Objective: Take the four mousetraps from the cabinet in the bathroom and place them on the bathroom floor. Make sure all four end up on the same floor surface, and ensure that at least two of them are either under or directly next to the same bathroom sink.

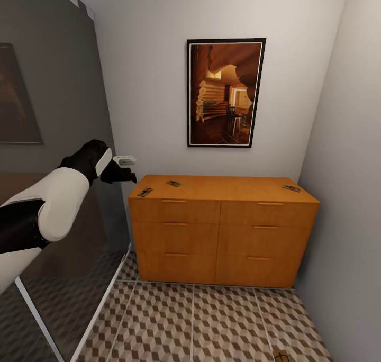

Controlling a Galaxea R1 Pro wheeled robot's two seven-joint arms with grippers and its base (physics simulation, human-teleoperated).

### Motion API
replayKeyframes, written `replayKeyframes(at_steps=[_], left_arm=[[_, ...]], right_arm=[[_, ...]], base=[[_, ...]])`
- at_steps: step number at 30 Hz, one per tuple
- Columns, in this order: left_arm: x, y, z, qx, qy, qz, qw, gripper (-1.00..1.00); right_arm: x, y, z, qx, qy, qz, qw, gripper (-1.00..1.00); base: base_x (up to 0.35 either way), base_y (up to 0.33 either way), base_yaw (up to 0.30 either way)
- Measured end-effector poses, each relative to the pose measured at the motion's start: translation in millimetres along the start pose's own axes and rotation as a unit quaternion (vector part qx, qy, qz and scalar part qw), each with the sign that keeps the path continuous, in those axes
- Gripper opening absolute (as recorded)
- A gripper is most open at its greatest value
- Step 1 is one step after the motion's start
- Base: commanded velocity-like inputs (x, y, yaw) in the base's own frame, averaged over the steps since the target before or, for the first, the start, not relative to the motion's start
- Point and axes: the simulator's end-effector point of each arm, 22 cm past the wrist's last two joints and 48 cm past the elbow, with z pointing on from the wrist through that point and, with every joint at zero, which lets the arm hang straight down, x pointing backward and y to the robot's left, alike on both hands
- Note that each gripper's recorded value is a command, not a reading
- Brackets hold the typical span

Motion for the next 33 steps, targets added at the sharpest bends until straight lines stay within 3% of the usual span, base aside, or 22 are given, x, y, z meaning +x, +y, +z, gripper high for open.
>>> replayKeyframes(at_steps=[15, 24, 28, 33], left_arm=[[5.9, -1.1, 3.3, 0.001, 0.008, 0.001, 1.0000, 1.00], [10.3, -10.7, 6.5, 0.006, 0.014, 0.006, 0.9999, 1.00], [10.6, -13.6, 6.8, 0.007, 0.015, 0.008, 0.9998, 1.00], [11.8, -14.3, 7.8, 0.007, 0.017, 0.008, 0.9998, 1.00]], right_arm=[[2.4, 0.2, -1.4, -0.001, 0.002, 0.000, 1.0000, -1.00], [77.7, 18.4, -45.8, -0.014, 0.059, 0.002, 0.9982, -1.00], [121.2, 28.0, -76.4, -0.022, 0.096, 0.001, 0.9951, -1.00], [149.1, 33.3, -94.8, -0.026, 0.130, 0.000, 0.9911, -1.00]], base=[[0.241, 0.000, 0.000], [0.190, 0.000, 0.000], [0.130, 0.000, 0.000], [0.059, 0.000, 0.000]])
